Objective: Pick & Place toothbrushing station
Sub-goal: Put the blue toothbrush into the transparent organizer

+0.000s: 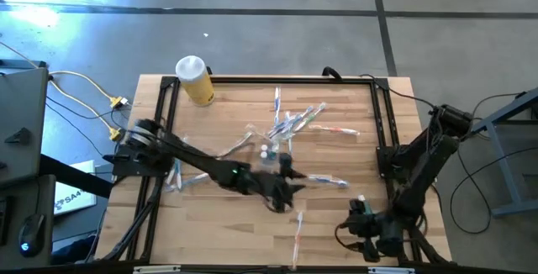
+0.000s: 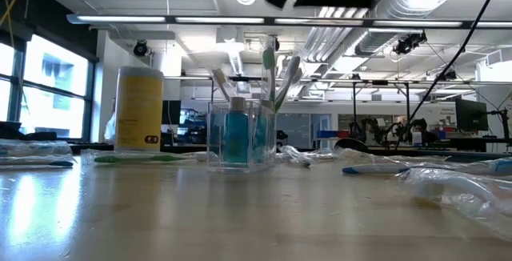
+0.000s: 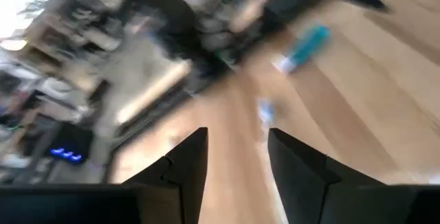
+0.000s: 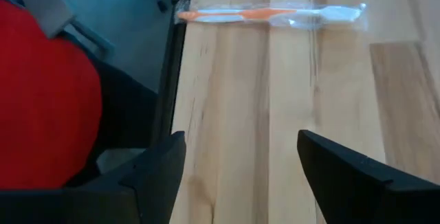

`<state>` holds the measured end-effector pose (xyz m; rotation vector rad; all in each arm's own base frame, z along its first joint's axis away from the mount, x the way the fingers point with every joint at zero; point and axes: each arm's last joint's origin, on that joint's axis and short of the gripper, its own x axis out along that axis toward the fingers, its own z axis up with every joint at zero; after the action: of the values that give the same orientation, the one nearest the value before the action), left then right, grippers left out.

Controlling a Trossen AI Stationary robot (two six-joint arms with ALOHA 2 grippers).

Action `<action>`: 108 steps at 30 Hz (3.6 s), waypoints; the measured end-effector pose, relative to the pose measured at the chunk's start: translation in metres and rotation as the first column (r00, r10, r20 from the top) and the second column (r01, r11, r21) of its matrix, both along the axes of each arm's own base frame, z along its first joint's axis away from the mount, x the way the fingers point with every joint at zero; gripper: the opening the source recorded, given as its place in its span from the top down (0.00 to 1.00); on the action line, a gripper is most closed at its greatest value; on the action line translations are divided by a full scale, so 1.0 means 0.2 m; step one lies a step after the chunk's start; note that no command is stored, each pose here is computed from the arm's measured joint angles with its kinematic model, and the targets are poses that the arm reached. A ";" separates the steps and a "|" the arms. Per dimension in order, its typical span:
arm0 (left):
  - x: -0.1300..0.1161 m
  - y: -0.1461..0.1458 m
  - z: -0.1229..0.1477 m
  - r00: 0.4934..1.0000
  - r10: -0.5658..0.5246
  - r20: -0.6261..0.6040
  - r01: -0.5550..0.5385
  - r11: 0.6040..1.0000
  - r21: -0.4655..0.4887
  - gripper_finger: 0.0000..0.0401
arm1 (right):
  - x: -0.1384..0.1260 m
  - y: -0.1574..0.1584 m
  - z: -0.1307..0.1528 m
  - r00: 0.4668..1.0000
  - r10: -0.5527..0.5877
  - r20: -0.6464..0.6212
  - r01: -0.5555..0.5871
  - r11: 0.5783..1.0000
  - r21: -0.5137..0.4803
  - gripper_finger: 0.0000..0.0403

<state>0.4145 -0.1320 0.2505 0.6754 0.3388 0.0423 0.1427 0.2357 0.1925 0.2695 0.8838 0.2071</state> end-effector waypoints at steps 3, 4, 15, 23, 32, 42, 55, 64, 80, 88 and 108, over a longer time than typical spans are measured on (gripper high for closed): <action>0.11 -0.03 -0.04 0.993 0.010 -0.120 -0.009 1.000 0.008 0.63 | -0.05 0.03 0.00 0.999 -0.031 0.020 0.030 0.999 0.018 0.33; 0.14 -0.02 -0.05 0.989 0.017 -0.147 -0.017 1.000 0.002 0.63 | -0.07 0.04 0.00 0.999 -0.039 0.030 0.038 0.999 0.019 0.33; 0.37 0.06 -0.14 0.982 0.013 -0.188 -0.063 0.962 -0.267 0.63 | -0.22 0.10 0.01 0.988 -0.079 0.134 0.075 0.997 0.032 0.33; 0.43 0.07 -0.28 0.979 0.052 -0.197 -0.111 0.947 -0.303 0.63 | -0.24 0.10 0.00 0.989 -0.056 0.135 0.055 0.998 0.017 0.33; 0.46 0.13 -0.42 0.949 0.248 -0.195 -0.295 0.917 -0.267 0.63 | -0.24 0.10 0.00 0.989 -0.024 0.145 0.027 0.999 -0.018 0.33; 0.48 0.20 -0.48 0.946 0.194 -0.260 -0.285 0.880 -0.380 0.63 | -0.24 0.10 0.00 0.990 -0.016 0.143 0.021 0.999 -0.035 0.33; 0.45 0.23 -0.55 0.899 0.220 -0.379 -0.369 0.845 -0.386 0.63 | -0.24 0.09 0.00 0.989 -0.020 0.149 0.028 0.998 -0.049 0.33; 0.44 0.20 -0.57 0.888 0.220 -0.404 -0.388 0.831 -0.399 0.82 | -0.24 0.09 0.00 0.988 -0.023 0.150 0.031 0.998 -0.047 0.33; 0.40 -0.15 -0.09 0.891 0.292 -0.346 -0.386 0.891 -0.240 1.00 | -0.24 0.08 0.00 0.979 0.013 0.203 0.013 0.992 -0.124 0.33; 0.19 -0.19 0.18 0.774 0.552 -0.310 -0.602 0.793 -0.092 1.00 | -0.24 0.08 0.00 0.976 0.046 0.215 -0.011 0.987 -0.158 0.33; -0.29 -0.17 0.49 0.660 0.713 -0.235 -0.739 0.673 -0.035 1.00 | -0.23 0.08 0.00 0.952 0.103 0.287 -0.022 0.962 -0.271 0.33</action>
<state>0.3555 -0.1656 0.3487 0.3726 0.7973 0.7314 0.0968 0.2509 0.1934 -0.0412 0.6097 0.1809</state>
